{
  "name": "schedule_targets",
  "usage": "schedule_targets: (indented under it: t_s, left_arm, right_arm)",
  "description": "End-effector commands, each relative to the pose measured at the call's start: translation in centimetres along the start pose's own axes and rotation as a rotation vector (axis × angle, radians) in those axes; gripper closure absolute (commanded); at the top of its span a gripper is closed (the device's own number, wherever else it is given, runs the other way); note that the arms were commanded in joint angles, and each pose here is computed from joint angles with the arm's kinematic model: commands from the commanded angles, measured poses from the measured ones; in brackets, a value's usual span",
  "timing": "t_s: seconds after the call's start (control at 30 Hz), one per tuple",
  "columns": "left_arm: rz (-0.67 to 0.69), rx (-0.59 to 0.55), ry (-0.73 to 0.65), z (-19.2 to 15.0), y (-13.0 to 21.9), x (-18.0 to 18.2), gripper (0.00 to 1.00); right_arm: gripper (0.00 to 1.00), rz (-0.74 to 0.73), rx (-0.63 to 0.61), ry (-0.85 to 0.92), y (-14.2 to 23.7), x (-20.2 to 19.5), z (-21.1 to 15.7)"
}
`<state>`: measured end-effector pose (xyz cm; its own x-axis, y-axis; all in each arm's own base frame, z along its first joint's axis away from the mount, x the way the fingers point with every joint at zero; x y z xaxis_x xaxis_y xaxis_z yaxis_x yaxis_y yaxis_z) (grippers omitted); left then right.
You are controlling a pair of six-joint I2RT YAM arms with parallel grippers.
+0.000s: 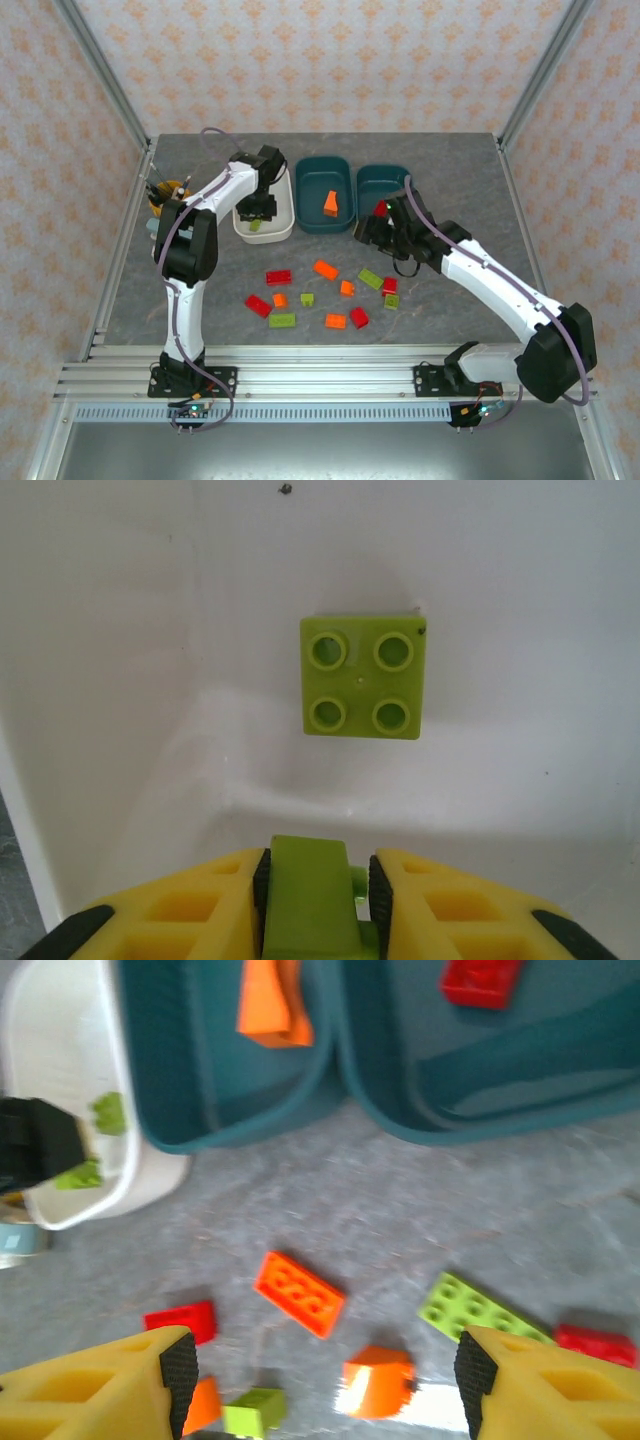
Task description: Sort the legos into containers by color
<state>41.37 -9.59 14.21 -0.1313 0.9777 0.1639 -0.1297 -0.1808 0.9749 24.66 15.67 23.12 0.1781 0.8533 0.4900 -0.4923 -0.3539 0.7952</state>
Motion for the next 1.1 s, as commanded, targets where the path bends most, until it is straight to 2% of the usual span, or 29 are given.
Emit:
schedule_targets:
  t_s: [0.0, 0.17, 0.3, 0.43, 0.57, 0.8, 1.07]
  left_arm:
    - [0.039, 0.015, 0.002, -0.3, -0.2, 0.5, 0.60]
    - [0.020, -0.017, 0.011, -0.1, 1.4, 0.8, 0.54]
    - [-0.029, -0.080, 0.041, -0.1, 4.3, 1.0, 0.50]
    - [-0.163, -0.192, 0.071, -1.3, 9.1, 0.5, 0.42]
    - [-0.317, -0.266, 0.109, -4.2, 12.3, -0.3, 0.36]
    - [-0.439, -0.259, 0.174, -9.5, 13.0, -0.6, 0.35]
    - [-0.566, -0.304, 0.194, -12.2, 14.8, -0.7, 0.34]
  right_arm:
    - [0.29, -0.187, 0.033, 0.001, 0.7, -3.2, -1.3]
    - [0.30, -0.281, 0.135, 0.007, -0.4, -5.4, -2.7]
    - [0.32, -0.341, 0.250, 0.070, -1.9, -6.4, -3.8]
    - [0.35, -0.375, 0.352, 0.096, -3.8, -7.3, -4.9]
    - [0.41, -0.397, 0.383, 0.112, -5.2, -7.6, -5.1]
    - [0.45, -0.430, 0.422, 0.111, -6.8, -8.2, -5.5]
    - [0.50, -0.479, 0.430, 0.125, -8.1, -8.8, -5.4]
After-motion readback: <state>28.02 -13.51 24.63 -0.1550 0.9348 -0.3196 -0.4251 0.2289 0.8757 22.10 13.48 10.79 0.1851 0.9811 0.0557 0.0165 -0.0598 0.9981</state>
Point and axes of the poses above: each hand's point on the last joint's axis, 136 mm out from that joint toward the fingers, its own y axis back along the fingers, its own x axis along the line the jaws close on, z = x × y, the point moved 8 cm from there along y, back along the fingers, and after that the axes turned 3 degrees about -y, right-handed, at the moved point
